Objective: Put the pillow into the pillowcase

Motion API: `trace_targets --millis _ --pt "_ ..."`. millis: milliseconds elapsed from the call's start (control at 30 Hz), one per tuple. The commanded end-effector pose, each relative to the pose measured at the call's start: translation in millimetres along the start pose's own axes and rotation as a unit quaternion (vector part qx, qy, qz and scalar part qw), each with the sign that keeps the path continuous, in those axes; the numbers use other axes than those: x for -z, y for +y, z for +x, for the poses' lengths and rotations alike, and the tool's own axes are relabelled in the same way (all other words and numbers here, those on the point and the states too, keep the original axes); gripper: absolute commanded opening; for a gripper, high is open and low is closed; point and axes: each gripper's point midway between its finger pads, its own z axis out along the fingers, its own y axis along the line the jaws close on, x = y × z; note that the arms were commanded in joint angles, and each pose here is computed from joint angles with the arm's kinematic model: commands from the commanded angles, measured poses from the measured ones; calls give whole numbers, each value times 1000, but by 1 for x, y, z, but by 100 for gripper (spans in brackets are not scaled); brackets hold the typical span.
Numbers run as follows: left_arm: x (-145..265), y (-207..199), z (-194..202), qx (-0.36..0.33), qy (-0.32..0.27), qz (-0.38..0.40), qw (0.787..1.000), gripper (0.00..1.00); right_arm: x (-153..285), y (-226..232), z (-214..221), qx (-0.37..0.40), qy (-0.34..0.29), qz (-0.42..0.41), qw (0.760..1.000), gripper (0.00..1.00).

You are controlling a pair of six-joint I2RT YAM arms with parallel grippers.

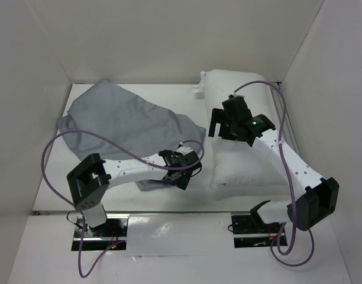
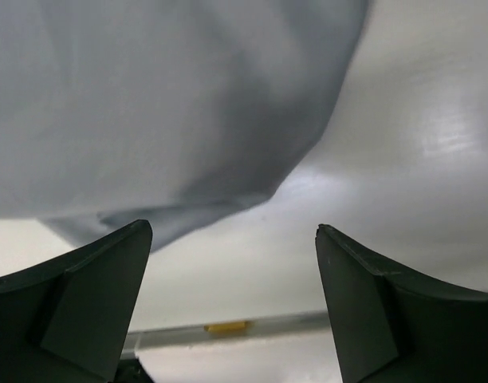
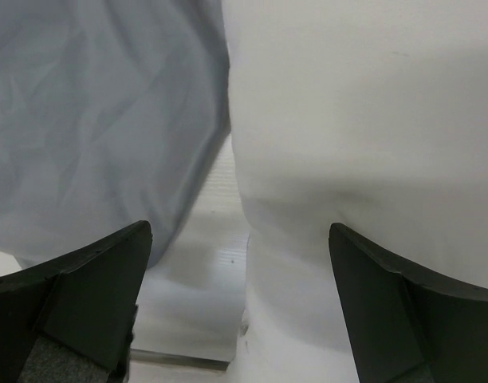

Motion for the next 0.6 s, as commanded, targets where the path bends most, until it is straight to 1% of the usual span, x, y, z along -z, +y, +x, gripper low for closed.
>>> trace_targets --millis 0,33,67,133,167,200,233,267,300,333,367,400,467,500,533,567 --pt "-20 0 -11 -32 -20 -38 999 96 21 -23 -9 -40 -25 16 999 99" --pt "-25 -2 -11 -34 -18 -40 998 96 24 -27 -10 -45 -27 19 998 99" --pt "-33 -6 -11 -39 -19 -39 998 93 27 -33 -11 -50 -29 24 998 99" --pt "-37 -17 -15 -52 -24 -17 998 90 29 -44 -14 -68 -33 27 997 99" --pt "-38 -21 -17 -49 -27 -8 998 84 33 -44 -16 -74 -36 20 996 99" --pt "-45 -24 -13 -58 -18 -9 998 77 32 -53 -16 -76 -33 32 996 99" --pt "-49 -20 -18 -49 -16 -13 999 70 35 -53 -20 -80 -37 28 996 99" --pt "-49 -21 -25 -42 -20 -11 999 61 35 -57 -19 -78 -34 33 996 99" --pt "-48 -17 -26 -40 -15 -16 999 45 37 -57 -20 -78 -33 33 996 99" --pt "-48 -9 -26 -29 -5 -25 999 15 39 -61 -22 -83 -39 35 995 99" --pt "-42 -4 -29 -23 -7 -25 999 2 41 -62 -26 -87 -44 36 995 99" --pt "-32 -6 -38 -19 -16 -19 1000 0 41 -62 -26 -83 -44 36 995 99" --pt "-8 12 -54 4 -30 -12 999 0 41 -64 -26 -81 -43 36 995 99" --pt "5 16 -67 15 -42 2 999 0 44 -63 -27 -81 -42 31 995 99" --pt "16 17 -74 15 -44 32 998 0 42 -61 -28 -66 -36 27 997 99" --pt "23 33 -85 36 -46 43 997 0 35 -60 -25 -61 -23 26 998 99"
